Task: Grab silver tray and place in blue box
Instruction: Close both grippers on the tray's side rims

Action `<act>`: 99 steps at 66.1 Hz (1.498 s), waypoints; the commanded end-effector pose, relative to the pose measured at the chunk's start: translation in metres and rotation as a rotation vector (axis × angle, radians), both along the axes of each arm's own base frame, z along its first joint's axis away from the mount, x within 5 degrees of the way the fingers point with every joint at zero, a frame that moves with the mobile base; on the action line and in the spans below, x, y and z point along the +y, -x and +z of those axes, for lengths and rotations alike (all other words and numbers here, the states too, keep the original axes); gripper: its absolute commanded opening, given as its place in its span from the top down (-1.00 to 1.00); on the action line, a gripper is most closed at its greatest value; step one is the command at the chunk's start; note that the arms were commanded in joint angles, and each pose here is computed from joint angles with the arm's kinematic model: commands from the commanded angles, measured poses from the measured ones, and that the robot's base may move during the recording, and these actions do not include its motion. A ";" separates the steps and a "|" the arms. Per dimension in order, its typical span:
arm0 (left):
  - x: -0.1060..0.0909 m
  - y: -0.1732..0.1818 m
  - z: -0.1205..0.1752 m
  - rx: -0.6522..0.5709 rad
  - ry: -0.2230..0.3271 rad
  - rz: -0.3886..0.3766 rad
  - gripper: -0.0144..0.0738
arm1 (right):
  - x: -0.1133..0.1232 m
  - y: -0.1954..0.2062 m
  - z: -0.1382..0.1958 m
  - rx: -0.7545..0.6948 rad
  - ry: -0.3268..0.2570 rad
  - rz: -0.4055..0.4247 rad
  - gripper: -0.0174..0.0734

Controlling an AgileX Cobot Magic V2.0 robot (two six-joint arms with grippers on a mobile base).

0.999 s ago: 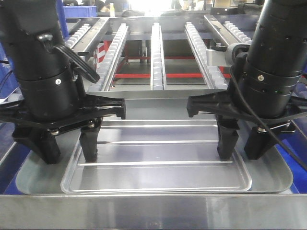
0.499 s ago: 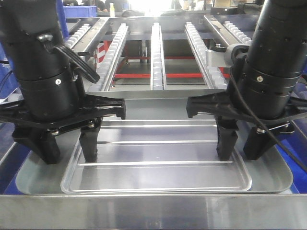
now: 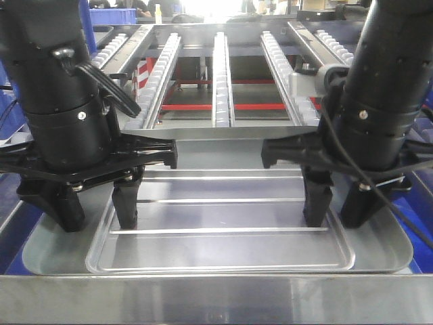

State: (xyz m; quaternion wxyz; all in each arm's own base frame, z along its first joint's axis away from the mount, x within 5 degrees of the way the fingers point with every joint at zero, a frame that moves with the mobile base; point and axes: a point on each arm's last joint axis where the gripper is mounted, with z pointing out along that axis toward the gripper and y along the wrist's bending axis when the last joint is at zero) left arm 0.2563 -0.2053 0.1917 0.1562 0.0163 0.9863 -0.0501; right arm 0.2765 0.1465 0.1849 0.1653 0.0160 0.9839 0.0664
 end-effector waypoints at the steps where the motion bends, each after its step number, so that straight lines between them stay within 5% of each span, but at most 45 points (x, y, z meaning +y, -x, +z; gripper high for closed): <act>1: -0.003 -0.001 0.021 -0.059 0.045 -0.006 0.08 | 0.002 -0.005 0.018 -0.075 -0.032 0.012 -0.19; 38: -0.003 0.000 0.020 -0.055 0.040 -0.005 0.10 | 0.002 -0.005 0.018 -0.076 -0.034 0.011 -0.19; 45: -0.002 0.000 0.020 -0.048 0.032 -0.003 0.33 | 0.002 -0.005 0.018 -0.076 -0.034 0.011 -0.11; 52: -0.002 0.000 0.020 -0.045 0.032 -0.002 0.72 | 0.002 -0.005 0.018 -0.072 -0.033 0.011 0.22; 58: -0.002 0.001 0.020 -0.044 0.033 -0.001 0.67 | 0.002 -0.005 0.018 -0.070 -0.032 0.010 0.51; 88: -0.004 -0.001 0.022 -0.050 0.061 0.009 0.70 | 0.002 -0.004 0.021 -0.054 -0.037 -0.002 0.49; 99: 0.000 0.002 0.037 -0.022 0.031 0.028 0.70 | 0.000 0.000 0.046 -0.087 -0.068 -0.032 0.48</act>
